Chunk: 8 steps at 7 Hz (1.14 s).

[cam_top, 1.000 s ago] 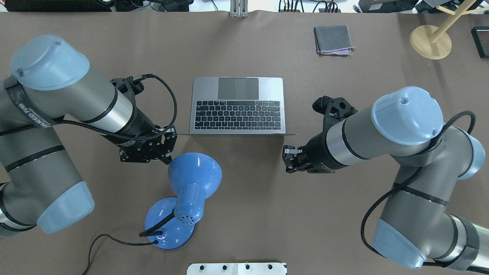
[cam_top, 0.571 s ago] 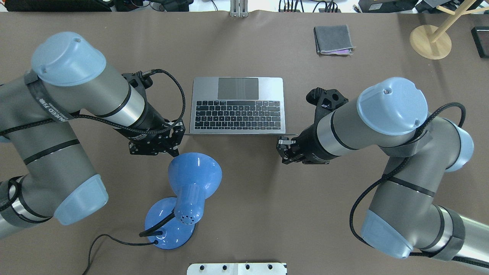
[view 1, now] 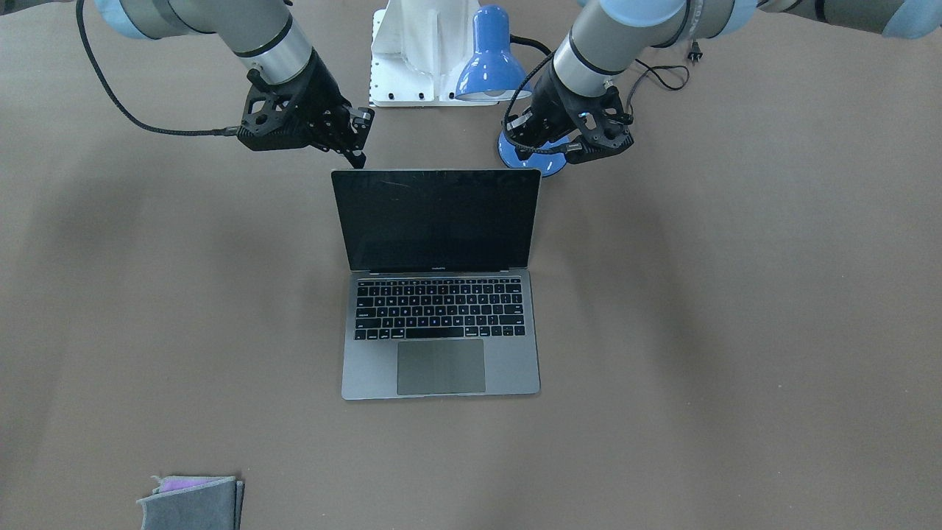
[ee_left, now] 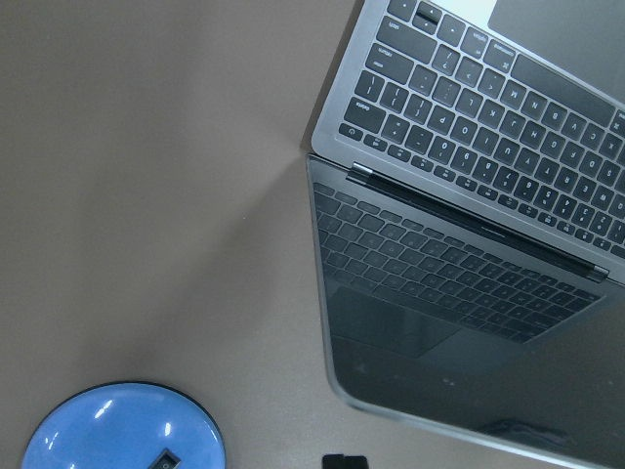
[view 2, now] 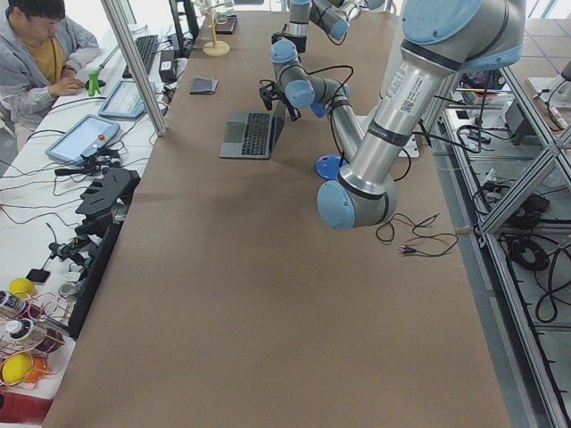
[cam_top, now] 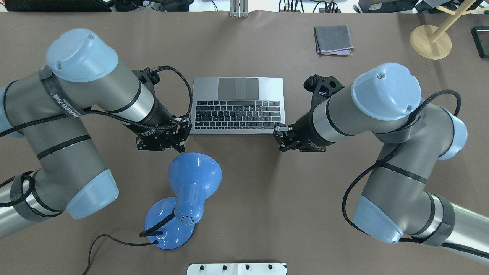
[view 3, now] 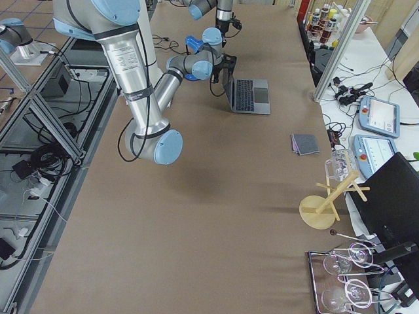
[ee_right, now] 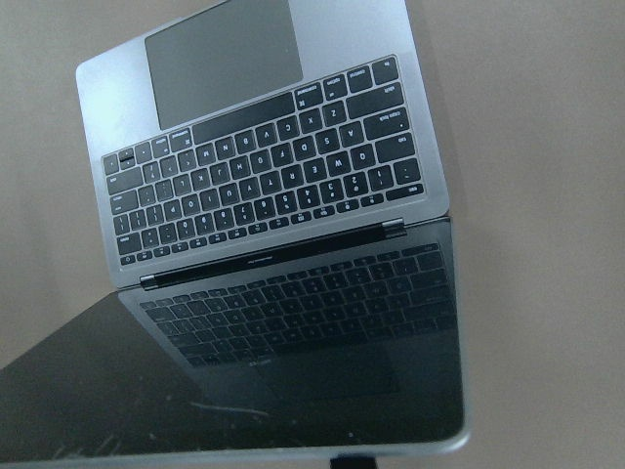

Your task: Close laptop

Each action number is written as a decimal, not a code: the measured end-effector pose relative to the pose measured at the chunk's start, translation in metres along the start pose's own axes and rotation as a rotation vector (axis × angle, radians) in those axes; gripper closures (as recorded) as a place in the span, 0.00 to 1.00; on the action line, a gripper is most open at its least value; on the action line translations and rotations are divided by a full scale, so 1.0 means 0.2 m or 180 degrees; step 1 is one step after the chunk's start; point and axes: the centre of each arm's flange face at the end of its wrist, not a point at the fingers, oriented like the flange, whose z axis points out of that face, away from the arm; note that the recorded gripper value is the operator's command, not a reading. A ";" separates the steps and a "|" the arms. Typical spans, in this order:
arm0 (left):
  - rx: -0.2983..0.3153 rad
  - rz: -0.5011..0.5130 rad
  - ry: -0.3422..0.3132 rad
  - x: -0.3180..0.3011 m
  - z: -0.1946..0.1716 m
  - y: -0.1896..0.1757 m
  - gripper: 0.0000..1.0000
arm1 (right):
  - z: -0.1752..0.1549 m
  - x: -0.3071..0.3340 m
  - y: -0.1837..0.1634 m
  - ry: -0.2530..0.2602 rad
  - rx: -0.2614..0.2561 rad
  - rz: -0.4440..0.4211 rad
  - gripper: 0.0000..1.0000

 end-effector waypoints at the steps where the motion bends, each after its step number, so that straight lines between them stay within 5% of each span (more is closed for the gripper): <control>1: 0.0088 0.0032 0.0015 0.02 -0.01 -0.02 1.00 | 0.01 -0.01 -0.03 0.0009 0.0022 0.0017 1.00; 8: 0.0402 0.0140 0.0226 0.09 -0.04 -0.34 1.00 | 0.01 -0.06 -0.28 0.0059 0.0197 0.0029 1.00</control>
